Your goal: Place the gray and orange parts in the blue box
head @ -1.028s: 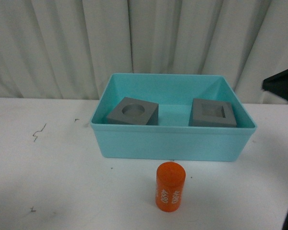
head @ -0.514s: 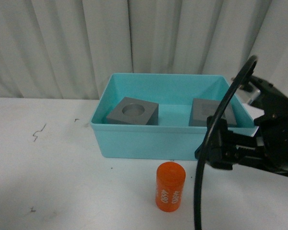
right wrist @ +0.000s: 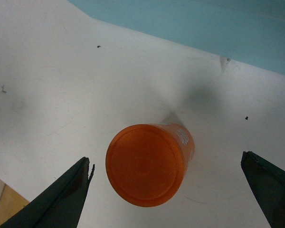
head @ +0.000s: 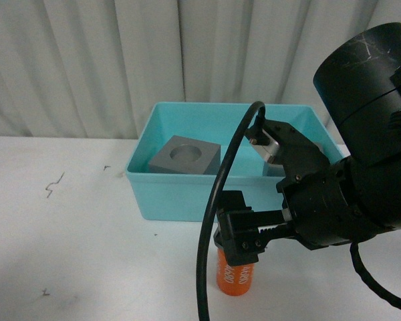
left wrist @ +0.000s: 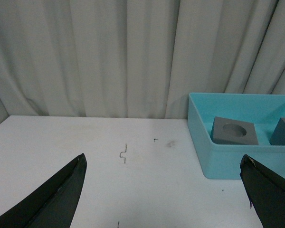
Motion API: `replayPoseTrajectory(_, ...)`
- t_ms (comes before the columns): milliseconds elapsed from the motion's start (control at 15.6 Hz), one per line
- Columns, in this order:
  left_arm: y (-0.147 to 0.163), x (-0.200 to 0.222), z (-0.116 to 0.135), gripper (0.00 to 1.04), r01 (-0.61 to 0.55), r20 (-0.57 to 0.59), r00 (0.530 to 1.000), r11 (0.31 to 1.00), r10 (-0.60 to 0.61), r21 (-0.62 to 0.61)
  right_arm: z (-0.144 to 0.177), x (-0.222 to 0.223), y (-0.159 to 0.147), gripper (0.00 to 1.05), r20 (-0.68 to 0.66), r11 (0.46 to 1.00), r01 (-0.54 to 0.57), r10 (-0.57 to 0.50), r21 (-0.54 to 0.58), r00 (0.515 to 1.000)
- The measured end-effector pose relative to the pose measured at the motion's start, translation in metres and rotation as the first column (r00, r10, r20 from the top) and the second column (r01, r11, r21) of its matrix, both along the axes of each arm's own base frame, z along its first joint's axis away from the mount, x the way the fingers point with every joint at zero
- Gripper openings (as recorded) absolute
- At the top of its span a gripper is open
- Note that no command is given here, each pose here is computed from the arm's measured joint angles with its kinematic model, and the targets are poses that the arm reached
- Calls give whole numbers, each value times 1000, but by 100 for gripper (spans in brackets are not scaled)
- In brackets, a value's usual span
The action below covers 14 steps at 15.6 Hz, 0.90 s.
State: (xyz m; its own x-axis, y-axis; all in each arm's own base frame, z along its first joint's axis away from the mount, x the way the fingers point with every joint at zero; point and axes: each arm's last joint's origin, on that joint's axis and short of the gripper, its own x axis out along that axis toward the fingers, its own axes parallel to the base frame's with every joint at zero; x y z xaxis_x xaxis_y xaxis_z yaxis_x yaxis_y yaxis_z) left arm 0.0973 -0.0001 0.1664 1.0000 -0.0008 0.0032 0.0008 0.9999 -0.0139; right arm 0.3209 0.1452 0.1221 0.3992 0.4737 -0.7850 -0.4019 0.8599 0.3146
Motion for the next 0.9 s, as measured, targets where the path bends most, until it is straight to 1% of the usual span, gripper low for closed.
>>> replayPoseTrajectory(193, 0, 0, 0, 98, -1, 0, 1000, 1000, 1, 0, -7, 3, 7, 98, 10, 998, -42, 43, -37, 999)
replayPoseTrajectory(321, 0, 0, 0, 98, 0, 0, 1000, 1000, 0, 0, -17, 3, 13, 98, -6, 996, -69, 69, -55, 998)
replayPoseTrajectory(514, 0, 0, 0, 98, 0, 0, 1000, 1000, 0, 0, -21, 3, 15, 97, -8, 995, -81, 81, -64, 997)
replayPoseTrajectory(771, 0, 0, 0, 98, 0, 0, 1000, 1000, 0, 0, -19, 5, 18, 54, 20, 994, -87, 88, -67, 996)
replayPoseTrajectory(835, 0, 0, 0, 98, 0, 0, 1000, 1000, 0, 0, -18, 6, 19, 50, 27, 994, -86, 88, -64, 996)
replayPoseTrajectory(899, 0, 0, 0, 98, 0, 0, 1000, 1000, 0, 0, -18, 7, 19, 49, 28, 994, -86, 88, -66, 996)
